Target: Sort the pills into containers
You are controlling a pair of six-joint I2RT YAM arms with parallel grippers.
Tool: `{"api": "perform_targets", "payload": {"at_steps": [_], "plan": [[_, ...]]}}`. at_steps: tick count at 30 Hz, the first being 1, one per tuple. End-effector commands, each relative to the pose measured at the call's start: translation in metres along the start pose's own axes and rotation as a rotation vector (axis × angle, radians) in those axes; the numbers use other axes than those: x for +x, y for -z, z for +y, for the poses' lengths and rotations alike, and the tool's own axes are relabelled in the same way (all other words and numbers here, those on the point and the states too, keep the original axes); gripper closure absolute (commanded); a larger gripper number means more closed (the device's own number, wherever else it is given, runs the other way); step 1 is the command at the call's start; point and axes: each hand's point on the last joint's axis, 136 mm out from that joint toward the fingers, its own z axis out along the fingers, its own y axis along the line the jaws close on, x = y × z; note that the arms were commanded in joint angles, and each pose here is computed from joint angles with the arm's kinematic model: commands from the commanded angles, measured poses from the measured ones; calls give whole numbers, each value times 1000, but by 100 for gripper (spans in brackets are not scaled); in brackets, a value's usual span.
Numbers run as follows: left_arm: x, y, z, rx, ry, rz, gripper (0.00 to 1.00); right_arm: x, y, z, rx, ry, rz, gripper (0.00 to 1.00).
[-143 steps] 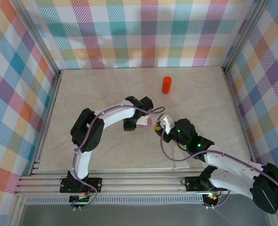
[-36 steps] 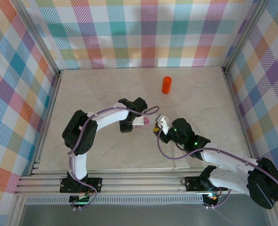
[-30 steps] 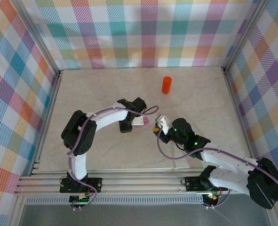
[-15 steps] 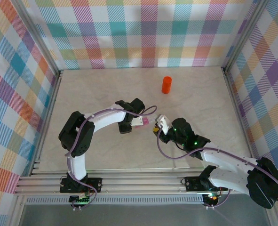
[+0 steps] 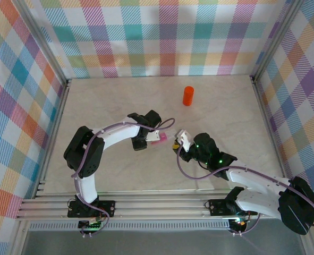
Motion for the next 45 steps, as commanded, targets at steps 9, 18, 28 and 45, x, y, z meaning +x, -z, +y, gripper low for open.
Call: {"api": "perform_targets", "payload": {"at_steps": [9,18,28,45], "plan": [[6,6,1,1,41,-21,100,-18,0,0,-15,-15,-36,69],[4,8,0,-1,74,-53,100,-18,0,0,-17,-17,-37,69],[5,3,-4,1,117,-61,100,-18,0,1,-20,-17,-31,69],[10,6,-6,-11,174,-87,100,-16,-2,1,-25,-17,-23,69]]}}
